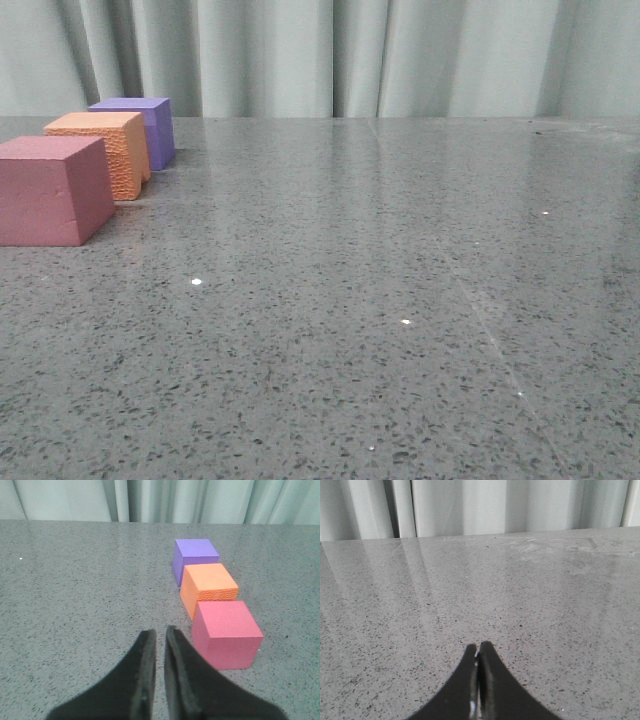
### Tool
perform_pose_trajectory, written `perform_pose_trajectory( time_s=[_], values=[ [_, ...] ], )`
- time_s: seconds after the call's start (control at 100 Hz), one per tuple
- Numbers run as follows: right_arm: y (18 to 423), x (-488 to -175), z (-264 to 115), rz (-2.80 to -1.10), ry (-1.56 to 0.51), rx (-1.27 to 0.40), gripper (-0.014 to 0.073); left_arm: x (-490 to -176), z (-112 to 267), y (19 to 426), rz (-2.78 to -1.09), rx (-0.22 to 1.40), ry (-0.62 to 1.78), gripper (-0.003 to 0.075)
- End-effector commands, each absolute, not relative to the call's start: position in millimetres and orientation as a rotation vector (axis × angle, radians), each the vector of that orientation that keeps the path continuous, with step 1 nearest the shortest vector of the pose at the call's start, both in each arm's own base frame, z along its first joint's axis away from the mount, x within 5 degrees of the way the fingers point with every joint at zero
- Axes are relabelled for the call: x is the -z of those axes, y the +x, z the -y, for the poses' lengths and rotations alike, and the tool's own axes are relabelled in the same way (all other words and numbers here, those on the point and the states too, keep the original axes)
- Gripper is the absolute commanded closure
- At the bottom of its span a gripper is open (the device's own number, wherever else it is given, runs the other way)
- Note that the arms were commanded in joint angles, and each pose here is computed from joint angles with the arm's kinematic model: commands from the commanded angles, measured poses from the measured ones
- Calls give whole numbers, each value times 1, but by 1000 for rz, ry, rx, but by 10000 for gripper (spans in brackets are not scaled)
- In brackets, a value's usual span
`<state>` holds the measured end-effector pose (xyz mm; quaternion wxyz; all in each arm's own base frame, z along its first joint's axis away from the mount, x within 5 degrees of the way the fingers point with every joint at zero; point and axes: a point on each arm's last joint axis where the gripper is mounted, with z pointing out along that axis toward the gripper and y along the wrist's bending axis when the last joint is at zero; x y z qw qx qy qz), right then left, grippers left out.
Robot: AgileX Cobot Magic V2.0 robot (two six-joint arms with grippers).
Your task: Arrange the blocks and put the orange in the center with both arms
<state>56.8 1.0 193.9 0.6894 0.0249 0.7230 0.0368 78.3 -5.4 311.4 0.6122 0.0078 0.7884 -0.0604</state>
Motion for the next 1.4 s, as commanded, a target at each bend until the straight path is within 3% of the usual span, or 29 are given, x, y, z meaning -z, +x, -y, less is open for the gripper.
perform_pose_trajectory(
  time_s=[0.0, 0.93, 1.13, 1.39],
  values=[
    [54, -208, -1, -1495, 46, -78, 662, -324, 5, 74, -1731, 148, 41, 739],
    [54, -208, -1, -1495, 46, -78, 662, -322, 4, 73, -1725, 144, 45, 739],
    [54, -208, -1, -1495, 46, -78, 662, -304, 13, 75, -1665, 108, 224, 739],
    [54, -208, -1, -1495, 46, -78, 662, -275, 11, 72, -1586, 92, 172, 739]
  ],
)
